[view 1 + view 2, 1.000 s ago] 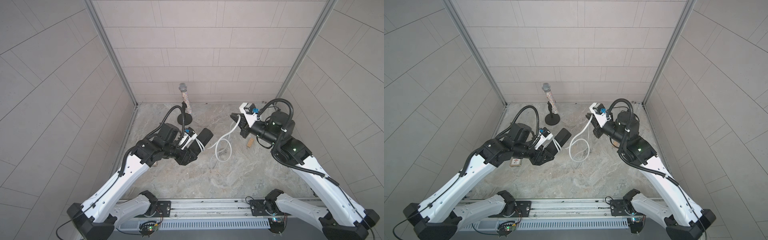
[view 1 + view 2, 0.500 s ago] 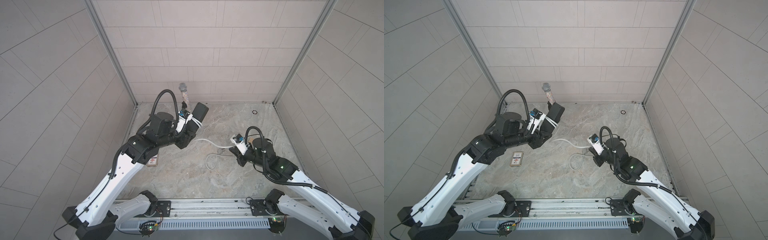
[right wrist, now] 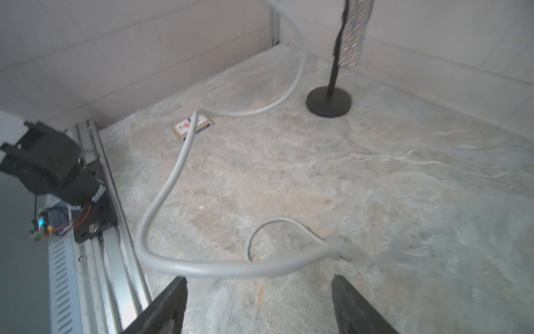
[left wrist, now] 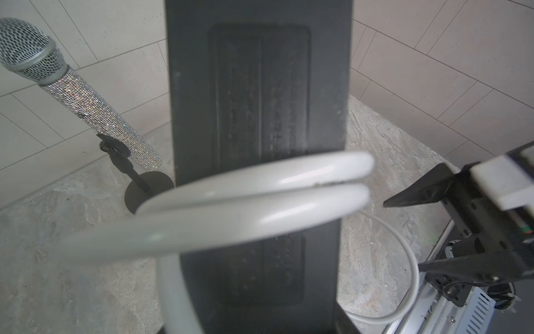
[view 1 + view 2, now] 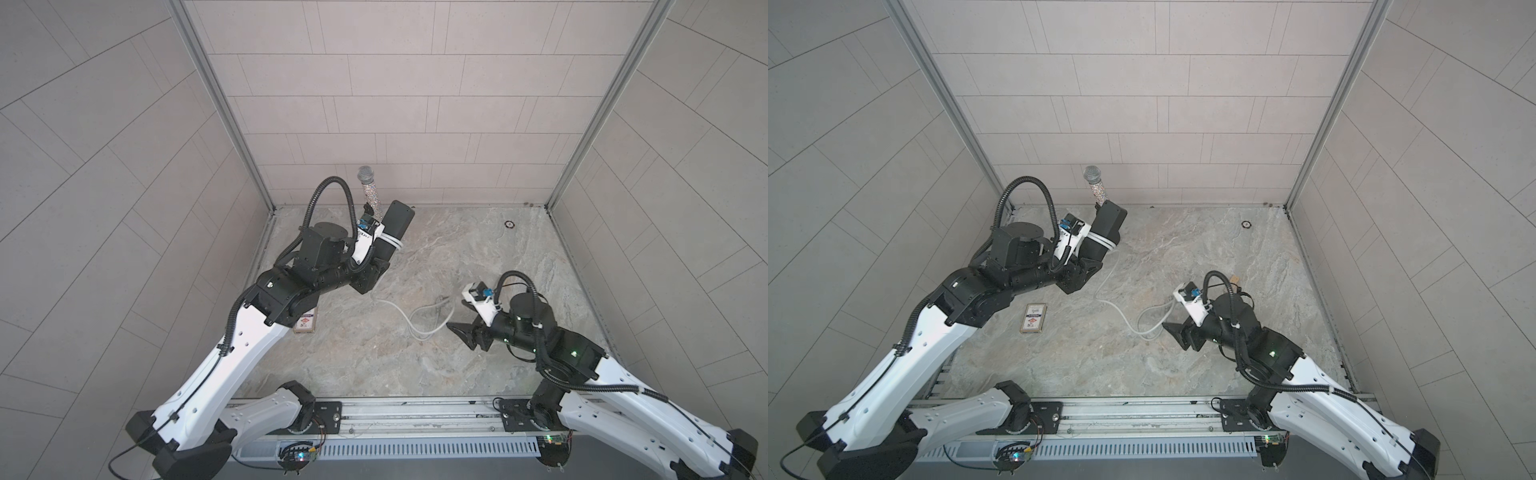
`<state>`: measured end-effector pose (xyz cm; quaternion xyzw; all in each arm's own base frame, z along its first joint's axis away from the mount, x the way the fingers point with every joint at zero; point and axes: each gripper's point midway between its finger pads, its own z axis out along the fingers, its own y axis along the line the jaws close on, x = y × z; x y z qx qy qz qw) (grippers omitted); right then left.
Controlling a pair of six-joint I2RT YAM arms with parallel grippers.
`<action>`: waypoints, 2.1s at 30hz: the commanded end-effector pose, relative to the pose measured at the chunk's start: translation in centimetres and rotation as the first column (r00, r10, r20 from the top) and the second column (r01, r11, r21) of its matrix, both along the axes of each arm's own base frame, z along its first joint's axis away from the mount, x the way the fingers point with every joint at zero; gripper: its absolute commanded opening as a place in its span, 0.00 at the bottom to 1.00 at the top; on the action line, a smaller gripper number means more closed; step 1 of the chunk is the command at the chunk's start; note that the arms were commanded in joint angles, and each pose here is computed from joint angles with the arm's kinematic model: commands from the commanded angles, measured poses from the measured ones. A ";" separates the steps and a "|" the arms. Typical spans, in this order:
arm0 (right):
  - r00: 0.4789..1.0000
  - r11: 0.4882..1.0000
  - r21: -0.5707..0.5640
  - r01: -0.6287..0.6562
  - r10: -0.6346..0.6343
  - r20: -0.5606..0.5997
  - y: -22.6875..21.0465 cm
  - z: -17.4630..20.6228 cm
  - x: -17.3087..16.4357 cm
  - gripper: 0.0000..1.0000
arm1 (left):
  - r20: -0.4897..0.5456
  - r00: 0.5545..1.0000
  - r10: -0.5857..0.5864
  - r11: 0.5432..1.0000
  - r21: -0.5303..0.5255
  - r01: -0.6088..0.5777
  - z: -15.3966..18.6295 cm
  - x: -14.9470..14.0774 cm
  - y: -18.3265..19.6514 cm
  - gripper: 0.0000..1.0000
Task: Unwrap the cord wrapped around the power strip
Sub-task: Unwrap the power cord from the power strip, then adjust the power cord at the center of the board.
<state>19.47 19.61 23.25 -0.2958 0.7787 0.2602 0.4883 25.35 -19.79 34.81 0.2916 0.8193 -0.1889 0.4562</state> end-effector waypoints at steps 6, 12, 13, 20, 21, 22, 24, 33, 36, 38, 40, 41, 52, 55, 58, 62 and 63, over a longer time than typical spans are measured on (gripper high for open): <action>0.894 0.906 0.171 0.387 -0.323 -0.312 -3.8 -0.4 2.4 0.75 | 0.125 0.984 0.130 0.991 -0.013 -0.130 1.8 1.0 2.4 0.00; 0.626 0.805 -0.071 0.589 -0.510 -0.590 -4.4 -7.6 4.0 0.53 | 0.139 0.976 0.168 0.986 -0.015 -0.168 1.9 1.4 3.0 0.00; 0.588 0.795 -0.110 0.597 -0.527 -0.614 -4.3 -8.7 4.1 0.50 | 0.139 0.975 0.173 0.985 -0.014 -0.172 1.9 1.4 3.1 0.00; 0.505 0.795 -0.163 0.585 -0.514 -0.694 -1.8 -13.3 5.8 0.54 | 0.133 0.976 0.175 0.985 -0.021 -0.173 1.7 0.9 3.4 0.00; 0.513 0.795 -0.163 0.584 -0.518 -0.685 -1.7 -13.7 6.3 0.55 | 0.132 0.976 0.174 0.985 -0.020 -0.173 1.6 0.9 3.4 0.00; 0.521 0.798 -0.167 0.579 -0.520 -0.677 -1.5 -14.0 6.6 0.56 | 0.131 0.976 0.175 0.985 -0.023 -0.174 1.6 0.8 3.4 0.00; 0.527 0.803 -0.191 0.564 -0.528 -0.665 -1.3 -14.8 7.2 0.56 | 0.129 0.976 0.175 0.985 -0.024 -0.173 1.6 0.8 3.4 0.00; 0.532 0.808 -0.223 0.545 -0.539 -0.653 -0.6 -16.9 9.3 0.22 | 0.131 0.977 0.171 0.985 -0.021 -0.170 1.6 0.5 3.5 0.00; 0.547 0.812 -0.212 0.543 -0.534 -0.645 -1.1 -15.2 10.2 0.05 | 0.134 0.977 0.167 0.986 -0.022 -0.165 1.8 0.4 3.5 0.00; 0.529 0.783 -0.246 0.571 -0.580 -0.619 -3.0 -13.2 10.6 0.00 | 0.136 0.979 0.150 0.989 -0.021 -0.148 1.9 0.3 3.3 0.00; 0.513 0.749 -0.274 0.603 -0.627 -0.586 -5.6 -10.3 11.1 0.00 | 0.133 0.984 0.117 0.993 -0.021 -0.116 1.8 0.1 2.8 0.00; 0.508 0.727 -0.279 0.627 -0.654 -0.561 -7.2 -8.5 11.3 0.00 | 0.132 0.986 0.100 0.995 -0.028 -0.097 1.9 -0.1 2.5 0.00; 0.481 0.541 -0.233 0.808 -0.835 -0.268 -21.3 10.7 14.4 0.00 | 0.136 0.973 -0.185 0.938 -0.272 0.216 4.9 -0.3 -5.8 0.00; 0.492 0.526 -0.229 0.819 -0.849 -0.193 -22.1 12.9 16.1 0.00 | 0.134 0.967 -0.215 0.930 -0.276 0.245 4.4 -0.1 -7.3 0.00; 0.534 0.566 -0.178 0.805 -0.822 -0.198 -21.1 13.0 18.9 0.00 | 0.112 0.972 -0.204 0.933 -0.280 0.228 3.3 0.1 -7.5 0.00; 0.657 0.699 -0.150 0.700 -0.712 -0.248 -15.8 9.5 22.9 0.00 | 0.084 0.993 -0.084 0.965 -0.240 0.102 0.7 1.2 -5.5 0.00; 0.693 0.741 -0.161 0.652 -0.668 -0.271 -13.6 8.1 23.5 0.00 | 0.073 0.996 -0.051 0.973 -0.221 0.066 -0.2 1.3 -4.8 0.00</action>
